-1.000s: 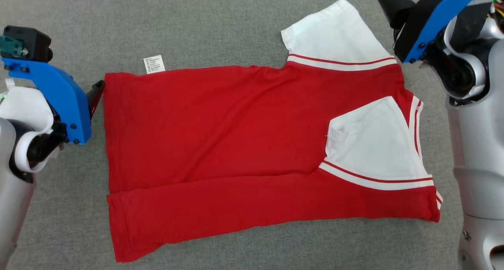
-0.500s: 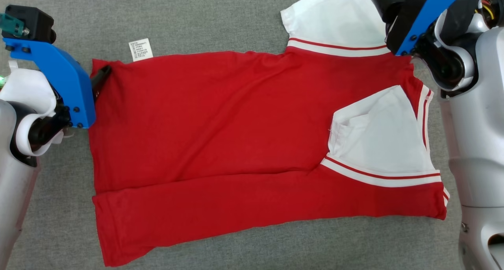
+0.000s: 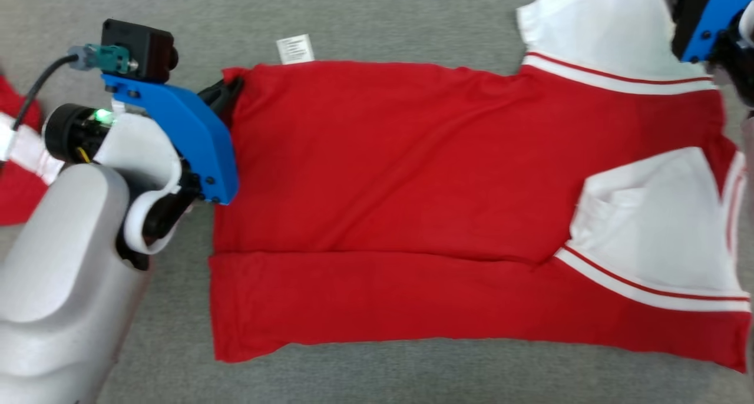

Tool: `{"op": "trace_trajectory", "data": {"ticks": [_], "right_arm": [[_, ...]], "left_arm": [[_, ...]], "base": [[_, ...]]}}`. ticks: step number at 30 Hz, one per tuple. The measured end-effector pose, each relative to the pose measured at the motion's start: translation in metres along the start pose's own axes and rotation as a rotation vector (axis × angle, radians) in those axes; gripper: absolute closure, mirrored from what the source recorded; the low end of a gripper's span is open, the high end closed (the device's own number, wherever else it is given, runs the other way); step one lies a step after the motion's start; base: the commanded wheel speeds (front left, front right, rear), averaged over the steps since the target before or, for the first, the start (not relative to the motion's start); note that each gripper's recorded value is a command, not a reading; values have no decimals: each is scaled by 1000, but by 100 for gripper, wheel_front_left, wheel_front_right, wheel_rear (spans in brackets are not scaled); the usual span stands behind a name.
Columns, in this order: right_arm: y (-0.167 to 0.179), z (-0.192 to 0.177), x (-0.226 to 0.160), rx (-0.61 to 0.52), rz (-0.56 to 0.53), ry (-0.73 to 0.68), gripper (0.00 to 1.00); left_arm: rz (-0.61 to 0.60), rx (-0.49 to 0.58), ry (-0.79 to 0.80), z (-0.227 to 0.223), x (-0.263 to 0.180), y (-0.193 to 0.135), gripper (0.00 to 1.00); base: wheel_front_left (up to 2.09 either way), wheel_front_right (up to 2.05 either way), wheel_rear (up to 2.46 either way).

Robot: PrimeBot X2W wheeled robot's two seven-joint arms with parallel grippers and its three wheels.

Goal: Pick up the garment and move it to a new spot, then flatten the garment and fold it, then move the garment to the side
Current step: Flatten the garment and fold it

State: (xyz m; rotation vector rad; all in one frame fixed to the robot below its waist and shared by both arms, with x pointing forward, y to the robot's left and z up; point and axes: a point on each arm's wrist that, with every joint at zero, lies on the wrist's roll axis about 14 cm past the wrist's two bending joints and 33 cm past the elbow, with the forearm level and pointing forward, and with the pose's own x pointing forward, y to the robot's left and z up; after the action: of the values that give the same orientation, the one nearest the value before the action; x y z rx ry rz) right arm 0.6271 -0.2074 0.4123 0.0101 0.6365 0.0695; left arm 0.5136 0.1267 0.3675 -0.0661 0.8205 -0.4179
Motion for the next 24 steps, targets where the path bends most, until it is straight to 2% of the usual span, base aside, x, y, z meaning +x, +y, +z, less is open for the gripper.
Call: {"op": "trace_trajectory", "data": {"ticks": [3, 9, 10, 11, 12, 16, 20, 24], "right_arm": [[-6, -9, 16, -78, -37, 56, 0], [14, -38, 41, -117, -13, 166, 0], [17, -38, 42, -120, -7, 175, 15], [19, -39, 41, -128, -1, 181, 69], [21, -39, 40, -143, 3, 185, 100], [27, -30, 35, -152, 28, 135, 100], [14, -2, 22, -81, 21, -2, 100], [13, 1, 3, -42, 36, -60, 100]], "left_arm": [[-6, -10, -25, -5, 0, -3, 100], [-7, -52, -48, -15, 2, -1, 100], [-3, -55, -50, -16, 2, 1, 100], [1, -58, -50, -16, 2, 2, 100], [1, -61, -55, -16, 2, 2, 100], [25, -82, -101, -10, 3, 7, 100], [100, -117, -226, 7, -4, 23, 100], [116, -145, -287, 3, -16, 22, 100]], "base": [[0, 0, 0], [0, 0, 0], [0, 0, 0], [0, 0, 0], [0, 0, 0], [0, 0, 0], [0, 0, 0], [0, 0, 0]]}}
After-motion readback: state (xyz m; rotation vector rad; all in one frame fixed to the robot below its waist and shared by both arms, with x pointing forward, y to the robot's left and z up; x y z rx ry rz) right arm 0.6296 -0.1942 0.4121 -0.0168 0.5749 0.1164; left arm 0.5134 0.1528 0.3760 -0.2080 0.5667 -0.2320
